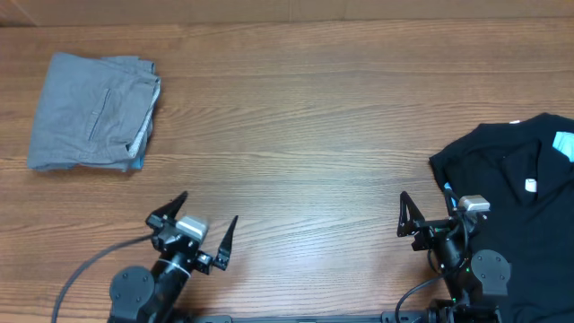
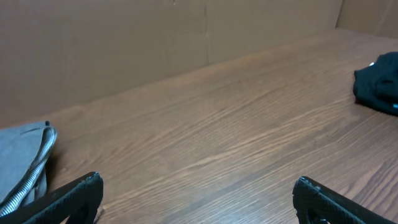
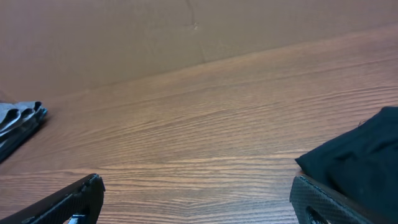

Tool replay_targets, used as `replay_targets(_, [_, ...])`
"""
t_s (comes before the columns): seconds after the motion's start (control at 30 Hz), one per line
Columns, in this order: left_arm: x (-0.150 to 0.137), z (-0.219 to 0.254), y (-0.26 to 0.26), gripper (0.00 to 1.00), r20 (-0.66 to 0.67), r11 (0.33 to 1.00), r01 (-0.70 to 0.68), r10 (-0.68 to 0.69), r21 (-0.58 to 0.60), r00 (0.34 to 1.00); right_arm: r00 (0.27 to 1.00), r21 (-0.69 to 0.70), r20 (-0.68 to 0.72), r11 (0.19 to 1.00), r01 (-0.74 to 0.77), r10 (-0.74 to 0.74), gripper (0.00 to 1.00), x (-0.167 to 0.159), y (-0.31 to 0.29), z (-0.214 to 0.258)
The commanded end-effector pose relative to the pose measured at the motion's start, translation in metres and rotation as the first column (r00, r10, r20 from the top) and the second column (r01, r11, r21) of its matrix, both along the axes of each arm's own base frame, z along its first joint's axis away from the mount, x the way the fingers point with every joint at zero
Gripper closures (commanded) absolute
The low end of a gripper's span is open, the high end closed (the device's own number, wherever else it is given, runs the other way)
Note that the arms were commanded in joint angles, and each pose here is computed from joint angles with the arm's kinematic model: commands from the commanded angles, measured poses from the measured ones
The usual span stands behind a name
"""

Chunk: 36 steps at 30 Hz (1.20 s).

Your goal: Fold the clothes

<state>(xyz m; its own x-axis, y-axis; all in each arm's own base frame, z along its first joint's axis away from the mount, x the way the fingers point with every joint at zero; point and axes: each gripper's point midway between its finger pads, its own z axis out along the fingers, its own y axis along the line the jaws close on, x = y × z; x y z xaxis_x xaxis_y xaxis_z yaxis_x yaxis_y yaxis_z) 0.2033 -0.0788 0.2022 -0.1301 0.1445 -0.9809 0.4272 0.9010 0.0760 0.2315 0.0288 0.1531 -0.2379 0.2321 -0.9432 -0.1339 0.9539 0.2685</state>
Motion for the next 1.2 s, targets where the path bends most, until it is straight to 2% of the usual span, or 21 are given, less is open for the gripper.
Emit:
replay_targets(0.0, [0.004, -0.011, 0.006, 0.00, 0.000, 0.999, -0.045, 0.045, -0.019, 0.999, 1.000, 0.001, 0.010, 1.000, 0.004, -0.004, 0.00, 0.000, -0.001, 0.000])
replay_targets(0.27, [0.022, -0.058, 0.015, 0.00, -0.041, 0.993, -0.115, 0.115, -0.003, 0.993, 1.000, 0.001, 0.010, 1.000, 0.004, -0.004, 0.00, 0.000, -0.001, 0.000])
replay_targets(1.17, [0.024, -0.057, 0.017, 0.00, -0.030, 0.992, -0.125, 0.125, -0.006, 0.992, 1.000, 0.001, 0.010, 1.000, 0.004, -0.004, 0.00, 0.000, -0.001, 0.000])
